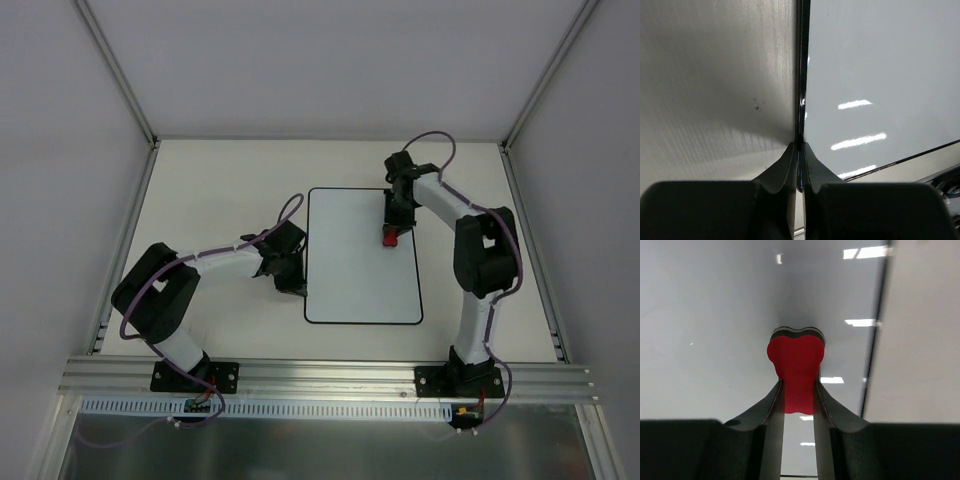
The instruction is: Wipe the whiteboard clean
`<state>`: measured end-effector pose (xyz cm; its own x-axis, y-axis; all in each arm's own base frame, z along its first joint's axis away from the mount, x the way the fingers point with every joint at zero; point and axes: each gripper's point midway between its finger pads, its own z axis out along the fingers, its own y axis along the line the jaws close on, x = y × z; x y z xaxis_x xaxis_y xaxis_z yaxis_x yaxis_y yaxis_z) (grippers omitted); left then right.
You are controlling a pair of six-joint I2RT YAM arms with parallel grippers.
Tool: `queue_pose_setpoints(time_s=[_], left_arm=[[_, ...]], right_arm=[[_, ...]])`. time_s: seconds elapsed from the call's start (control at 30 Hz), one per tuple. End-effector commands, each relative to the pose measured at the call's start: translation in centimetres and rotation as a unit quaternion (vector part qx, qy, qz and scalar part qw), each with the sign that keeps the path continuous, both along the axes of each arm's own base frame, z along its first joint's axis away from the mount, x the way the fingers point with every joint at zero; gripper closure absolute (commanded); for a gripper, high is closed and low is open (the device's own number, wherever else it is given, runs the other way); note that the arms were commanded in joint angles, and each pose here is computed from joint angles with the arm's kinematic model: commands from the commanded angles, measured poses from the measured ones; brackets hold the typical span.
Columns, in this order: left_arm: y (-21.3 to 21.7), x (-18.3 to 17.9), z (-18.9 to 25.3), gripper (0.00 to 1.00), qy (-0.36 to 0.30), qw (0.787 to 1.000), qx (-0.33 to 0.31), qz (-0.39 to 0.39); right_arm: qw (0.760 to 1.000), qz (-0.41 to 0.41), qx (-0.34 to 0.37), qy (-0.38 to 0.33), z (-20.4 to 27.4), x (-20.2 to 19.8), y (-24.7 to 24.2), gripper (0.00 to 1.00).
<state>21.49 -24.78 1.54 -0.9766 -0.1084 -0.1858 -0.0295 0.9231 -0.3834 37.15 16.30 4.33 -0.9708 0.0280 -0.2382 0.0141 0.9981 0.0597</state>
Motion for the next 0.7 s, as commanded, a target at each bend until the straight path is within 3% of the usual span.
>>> queue_pose_setpoints(time_s=[0.0, 0.17, 0.47, 0.53, 0.6, 0.67], left_arm=[[1.9, 0.3, -0.7, 1.0, -0.005, 0.998, 0.056, -0.007], [1.1, 2.8, 1.4, 0.96, -0.041, 0.998, 0.047, 0.0], [0.6, 7.2, 5.6, 0.66, -0.113, 0.992, 0.05, 0.012], [0.7, 8.0, 6.4, 0.6, -0.13, 0.99, 0.056, 0.015], [1.1, 8.4, 7.1, 0.47, -0.143, 0.988, 0.061, 0.018], [2.0, 8.9, 8.3, 0.36, -0.16, 0.984, 0.067, 0.03]], right_arm=[[0.996, -0.019, -0.021, -0.085, 5.9, 1.9, -6.2, 1.0], [0.995, -0.031, -0.031, -0.086, 5.1, 2.6, -11.1, 0.99], [0.996, -0.05, -0.059, -0.051, 1.7, 2.8, -15.6, 0.94], [0.996, -0.052, -0.057, -0.043, 1.2, 2.8, -15.7, 0.84], [0.996, -0.056, -0.054, -0.037, 0.7, 2.7, -15.9, 0.71], [0.996, -0.058, -0.054, -0.034, 0.5, 2.6, -15.9, 0.67]])
